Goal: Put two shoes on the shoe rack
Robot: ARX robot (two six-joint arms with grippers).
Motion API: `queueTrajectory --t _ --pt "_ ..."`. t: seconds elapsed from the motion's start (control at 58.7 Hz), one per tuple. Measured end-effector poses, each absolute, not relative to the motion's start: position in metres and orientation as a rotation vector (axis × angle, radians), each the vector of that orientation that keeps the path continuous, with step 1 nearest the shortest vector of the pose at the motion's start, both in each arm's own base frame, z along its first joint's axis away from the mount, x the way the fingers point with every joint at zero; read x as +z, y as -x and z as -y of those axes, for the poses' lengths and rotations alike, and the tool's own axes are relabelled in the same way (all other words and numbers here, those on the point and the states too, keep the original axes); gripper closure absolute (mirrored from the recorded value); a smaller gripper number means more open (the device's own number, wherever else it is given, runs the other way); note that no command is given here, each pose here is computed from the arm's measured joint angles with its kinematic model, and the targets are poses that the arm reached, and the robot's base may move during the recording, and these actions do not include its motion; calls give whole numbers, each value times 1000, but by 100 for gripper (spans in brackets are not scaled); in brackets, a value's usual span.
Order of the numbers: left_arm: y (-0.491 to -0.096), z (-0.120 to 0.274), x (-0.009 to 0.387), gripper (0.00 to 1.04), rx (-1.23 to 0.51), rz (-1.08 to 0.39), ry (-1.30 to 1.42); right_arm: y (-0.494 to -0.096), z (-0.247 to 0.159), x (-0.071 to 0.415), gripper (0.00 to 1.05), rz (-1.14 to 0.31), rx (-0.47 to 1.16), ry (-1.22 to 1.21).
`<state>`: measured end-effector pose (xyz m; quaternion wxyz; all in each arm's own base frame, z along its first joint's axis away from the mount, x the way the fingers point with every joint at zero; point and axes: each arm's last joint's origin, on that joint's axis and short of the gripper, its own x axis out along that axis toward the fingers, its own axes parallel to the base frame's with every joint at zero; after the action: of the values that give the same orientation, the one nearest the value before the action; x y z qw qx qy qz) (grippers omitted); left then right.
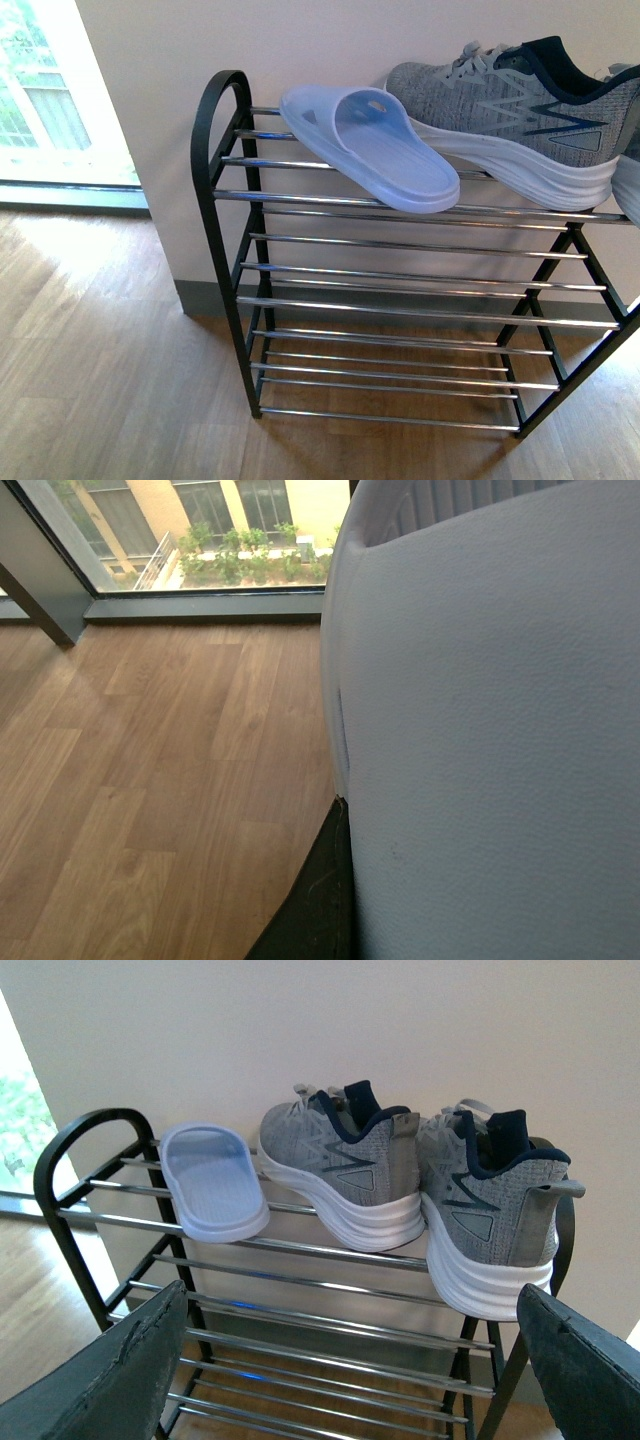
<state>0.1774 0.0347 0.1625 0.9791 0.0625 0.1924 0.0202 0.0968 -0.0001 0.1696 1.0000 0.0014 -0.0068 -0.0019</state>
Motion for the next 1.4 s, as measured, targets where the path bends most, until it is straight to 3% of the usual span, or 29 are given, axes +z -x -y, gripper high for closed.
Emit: queueTrajectory --t 1.398 --pt "-177 -35 162 103 41 -388 -126 -97 0 170 9 14 -4 -3"
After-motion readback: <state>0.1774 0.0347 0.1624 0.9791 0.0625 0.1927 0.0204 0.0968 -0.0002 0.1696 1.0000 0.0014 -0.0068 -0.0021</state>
